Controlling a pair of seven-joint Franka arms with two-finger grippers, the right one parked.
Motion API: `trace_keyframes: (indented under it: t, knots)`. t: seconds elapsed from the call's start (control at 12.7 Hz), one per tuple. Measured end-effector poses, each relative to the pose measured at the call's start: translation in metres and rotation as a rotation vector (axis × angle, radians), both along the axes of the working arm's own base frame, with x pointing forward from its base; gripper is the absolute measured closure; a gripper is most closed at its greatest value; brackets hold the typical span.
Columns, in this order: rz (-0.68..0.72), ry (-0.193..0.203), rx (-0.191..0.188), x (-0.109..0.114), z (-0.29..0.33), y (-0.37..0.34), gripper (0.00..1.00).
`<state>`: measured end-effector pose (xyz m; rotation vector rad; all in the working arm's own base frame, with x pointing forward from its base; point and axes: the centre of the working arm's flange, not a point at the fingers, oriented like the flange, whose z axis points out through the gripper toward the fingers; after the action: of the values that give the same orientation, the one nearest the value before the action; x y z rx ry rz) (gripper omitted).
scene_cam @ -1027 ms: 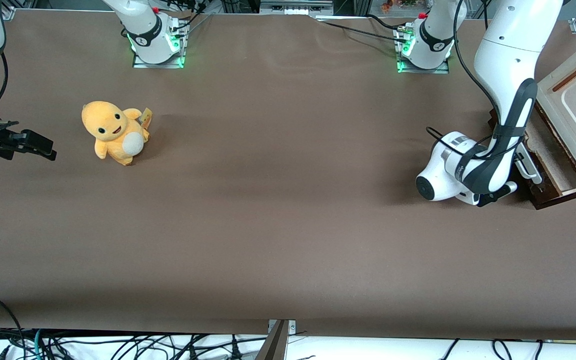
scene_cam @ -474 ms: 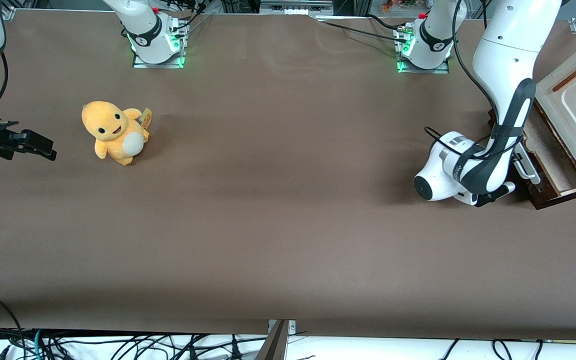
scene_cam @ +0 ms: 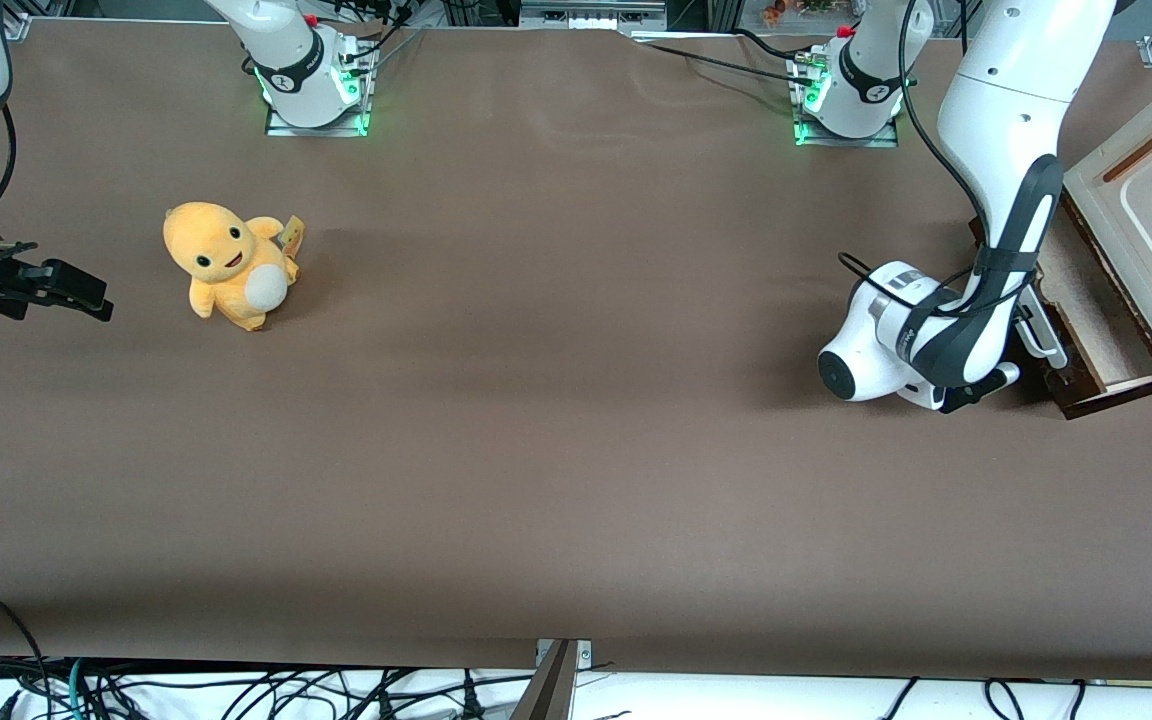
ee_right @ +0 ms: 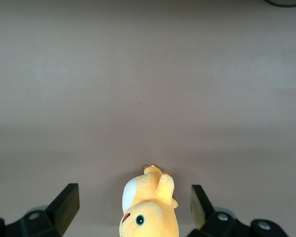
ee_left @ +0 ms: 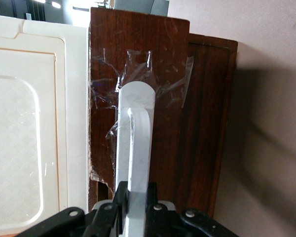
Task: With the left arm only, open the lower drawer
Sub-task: 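Pull the handle outward from the cabinet with the left gripper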
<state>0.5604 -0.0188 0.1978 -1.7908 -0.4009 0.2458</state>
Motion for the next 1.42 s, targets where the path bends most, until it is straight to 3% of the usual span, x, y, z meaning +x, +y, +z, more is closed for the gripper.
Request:
trace_keyframes:
  t: [0.47, 1.03, 1.26, 1.42]
  knots:
    - [0.007, -0.002, 0.0, -0.001, -0.001, -0.001, 0.78]
    - [0.019, 0.001, 0.013, -0.006, -0.002, -0.013, 0.01]
    - [0.019, 0.001, 0.011, -0.006, -0.001, -0.014, 0.0]
    - [0.023, -0.012, -0.02, -0.002, 0.003, -0.026, 0.0]
